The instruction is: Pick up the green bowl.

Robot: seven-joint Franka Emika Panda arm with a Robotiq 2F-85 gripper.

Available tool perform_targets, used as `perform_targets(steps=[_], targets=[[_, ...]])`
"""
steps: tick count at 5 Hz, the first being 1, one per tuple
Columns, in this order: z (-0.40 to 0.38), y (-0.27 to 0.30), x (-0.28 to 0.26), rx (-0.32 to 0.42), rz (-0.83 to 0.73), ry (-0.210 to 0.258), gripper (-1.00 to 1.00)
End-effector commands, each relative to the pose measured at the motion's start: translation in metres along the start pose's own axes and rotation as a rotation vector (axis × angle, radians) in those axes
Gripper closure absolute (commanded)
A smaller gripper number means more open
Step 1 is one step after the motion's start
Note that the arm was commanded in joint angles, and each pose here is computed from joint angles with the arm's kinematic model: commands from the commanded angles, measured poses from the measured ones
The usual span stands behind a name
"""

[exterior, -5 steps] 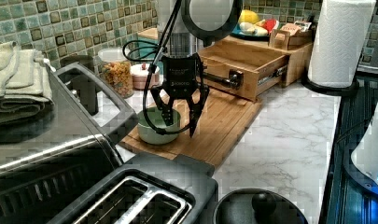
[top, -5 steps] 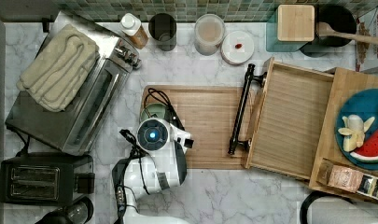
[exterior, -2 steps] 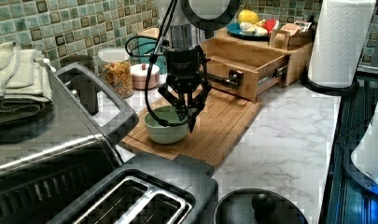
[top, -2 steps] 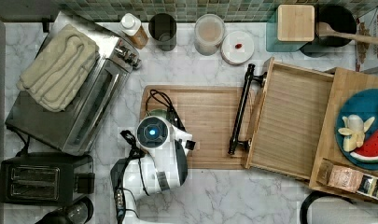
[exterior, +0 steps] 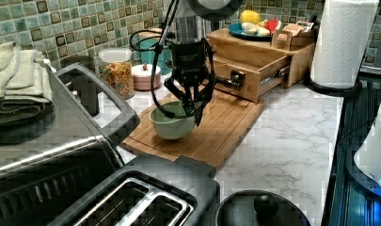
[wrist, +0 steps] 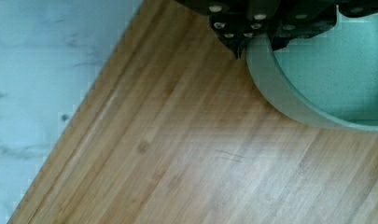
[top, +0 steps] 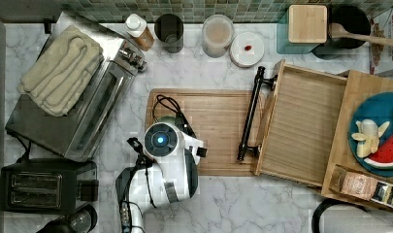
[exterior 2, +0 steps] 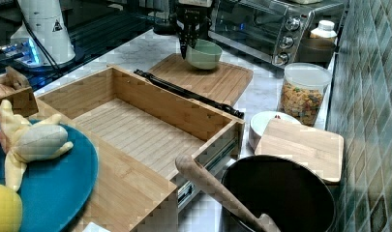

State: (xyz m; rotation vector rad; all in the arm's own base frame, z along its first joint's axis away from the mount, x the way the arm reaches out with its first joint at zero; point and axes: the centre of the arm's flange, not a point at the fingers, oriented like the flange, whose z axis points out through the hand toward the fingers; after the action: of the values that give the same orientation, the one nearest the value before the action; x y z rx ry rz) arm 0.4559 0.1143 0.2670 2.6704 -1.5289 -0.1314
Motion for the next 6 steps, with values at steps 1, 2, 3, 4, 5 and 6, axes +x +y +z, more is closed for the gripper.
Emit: perform_targets(steps=[1,2,3,4,5,6], targets=[[-0.170,0.033,0.066,0.111,-0.053,-0.045,1.00],[-0.200,0.043,0.081,0.140,0.008,0.030,1.00],[-0.222,0.047,0.084,0.208,0.000,0.113,1.00],[-0.286,0.017,0.101,0.112,0.061,0.031,1.00],[-0.316,0.004,0.103,0.089,0.098,0.050,1.00],[-0.327,0.001,0.101,0.105,0.110,0.066,1.00]])
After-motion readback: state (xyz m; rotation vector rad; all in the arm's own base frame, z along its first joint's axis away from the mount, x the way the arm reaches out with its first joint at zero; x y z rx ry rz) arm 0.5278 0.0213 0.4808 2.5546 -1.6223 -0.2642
